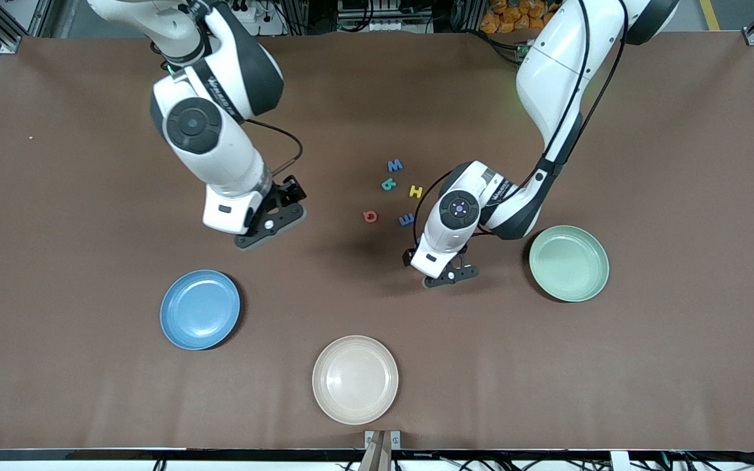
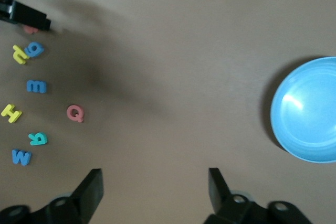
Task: Sort uppercase to blue plate, lowercase to green plate
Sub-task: 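Grasp the red m with the left gripper while the right gripper descends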
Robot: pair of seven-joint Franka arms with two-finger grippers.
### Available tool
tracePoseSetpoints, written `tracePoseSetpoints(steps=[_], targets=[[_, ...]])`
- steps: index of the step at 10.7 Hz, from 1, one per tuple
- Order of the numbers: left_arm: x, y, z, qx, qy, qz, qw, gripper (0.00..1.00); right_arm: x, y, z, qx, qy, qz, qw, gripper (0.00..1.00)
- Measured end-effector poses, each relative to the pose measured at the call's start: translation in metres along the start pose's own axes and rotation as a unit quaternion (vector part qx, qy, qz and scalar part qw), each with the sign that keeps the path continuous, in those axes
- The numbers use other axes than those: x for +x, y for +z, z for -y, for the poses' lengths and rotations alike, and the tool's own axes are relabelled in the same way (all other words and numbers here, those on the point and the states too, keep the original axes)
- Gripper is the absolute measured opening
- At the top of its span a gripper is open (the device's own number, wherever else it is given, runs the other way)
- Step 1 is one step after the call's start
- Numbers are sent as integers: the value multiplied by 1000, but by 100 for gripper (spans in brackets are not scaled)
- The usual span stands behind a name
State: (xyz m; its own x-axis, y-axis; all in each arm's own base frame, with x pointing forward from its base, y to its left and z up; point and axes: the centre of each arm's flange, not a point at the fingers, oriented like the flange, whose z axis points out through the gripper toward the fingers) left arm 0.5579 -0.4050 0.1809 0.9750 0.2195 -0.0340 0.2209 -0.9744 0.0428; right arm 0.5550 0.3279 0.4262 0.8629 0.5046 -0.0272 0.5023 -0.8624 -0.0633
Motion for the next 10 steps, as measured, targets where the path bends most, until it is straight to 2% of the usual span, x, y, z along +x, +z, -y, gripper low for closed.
tracePoseSetpoints(steps=[3, 4, 5, 6, 7, 8, 9, 10], targets=[[-6, 2, -6, 0, -11, -1, 1000, 100, 4, 23, 15, 4, -13, 11, 1000, 76], [-9, 2, -9, 0, -12, -1, 1000, 99, 4, 26, 15, 4, -13, 13, 1000, 65], [-12, 3, -12, 0, -12, -1, 1000, 97, 4, 27, 13, 4, -12, 15, 1000, 63], [-14, 3, -13, 0, -15, 0, 1000, 89, 3, 27, 9, 3, -8, 18, 1000, 47], [-15, 3, -14, 1, -16, -1, 1000, 85, 3, 27, 0, 3, -2, 22, 1000, 38], [-15, 4, -14, 1, -16, 0, 1000, 84, 2, 27, -9, 4, 6, 23, 1000, 37], [-16, 6, -14, 2, -15, 0, 1000, 76, 2, 27, -17, 4, 11, 23, 1000, 36], [-17, 7, -14, 3, -14, 1, 1000, 72, 2, 26, -20, 4, 14, 23, 1000, 36]])
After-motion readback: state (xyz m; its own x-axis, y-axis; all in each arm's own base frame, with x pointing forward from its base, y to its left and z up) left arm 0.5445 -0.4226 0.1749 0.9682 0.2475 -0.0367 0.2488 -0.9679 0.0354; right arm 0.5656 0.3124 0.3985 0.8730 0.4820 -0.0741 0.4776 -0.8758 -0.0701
